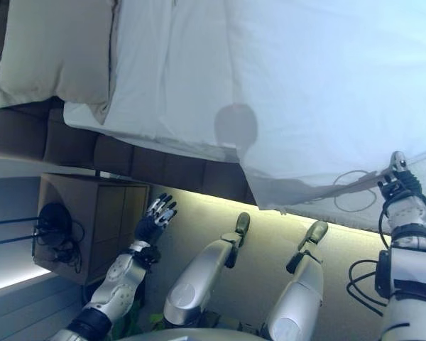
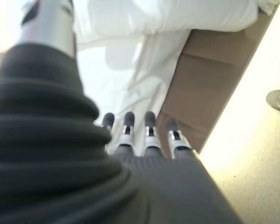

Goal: Make the bed neatly

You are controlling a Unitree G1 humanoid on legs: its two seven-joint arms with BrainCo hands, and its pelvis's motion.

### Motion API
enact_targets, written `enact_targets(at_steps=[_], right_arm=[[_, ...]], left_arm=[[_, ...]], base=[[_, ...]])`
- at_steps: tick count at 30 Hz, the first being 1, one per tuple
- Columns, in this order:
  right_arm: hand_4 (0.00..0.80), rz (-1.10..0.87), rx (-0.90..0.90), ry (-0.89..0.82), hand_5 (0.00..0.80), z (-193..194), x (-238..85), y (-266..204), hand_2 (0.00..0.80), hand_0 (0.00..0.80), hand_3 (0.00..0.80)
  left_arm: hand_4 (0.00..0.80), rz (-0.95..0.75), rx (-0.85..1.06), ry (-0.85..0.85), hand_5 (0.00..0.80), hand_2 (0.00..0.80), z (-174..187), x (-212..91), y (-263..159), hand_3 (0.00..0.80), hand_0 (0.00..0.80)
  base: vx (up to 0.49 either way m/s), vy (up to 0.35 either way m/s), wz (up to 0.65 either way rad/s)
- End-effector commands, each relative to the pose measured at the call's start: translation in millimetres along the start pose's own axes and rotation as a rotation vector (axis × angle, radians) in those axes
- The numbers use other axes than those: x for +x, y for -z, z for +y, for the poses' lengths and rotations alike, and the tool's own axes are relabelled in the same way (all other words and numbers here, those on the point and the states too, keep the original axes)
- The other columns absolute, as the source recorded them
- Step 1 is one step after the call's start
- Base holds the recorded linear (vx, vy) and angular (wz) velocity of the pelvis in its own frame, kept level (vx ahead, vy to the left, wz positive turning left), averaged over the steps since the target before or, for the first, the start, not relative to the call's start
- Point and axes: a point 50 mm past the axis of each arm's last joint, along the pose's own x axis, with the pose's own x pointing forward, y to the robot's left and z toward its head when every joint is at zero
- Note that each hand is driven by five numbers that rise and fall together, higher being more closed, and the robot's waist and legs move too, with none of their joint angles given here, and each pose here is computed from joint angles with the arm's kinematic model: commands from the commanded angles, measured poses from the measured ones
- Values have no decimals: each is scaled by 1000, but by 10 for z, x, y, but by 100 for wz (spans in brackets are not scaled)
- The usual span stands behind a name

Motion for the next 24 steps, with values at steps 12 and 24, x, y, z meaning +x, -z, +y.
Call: enact_targets(at_steps=[12, 24], right_arm=[[0, -104, -49, -76, 0, 331, -27, -422, 0, 0, 0], [800, -138, -100, -225, 800, 590, -62, -527, 800, 800, 800]], left_arm=[[0, -43, -42, 58, 0, 0, -116, -102, -38, 0, 0], [0, -27, -39, 39, 0, 0, -32, -183, 3, 0, 0]], base=[[86, 40, 4], [64, 16, 6]])
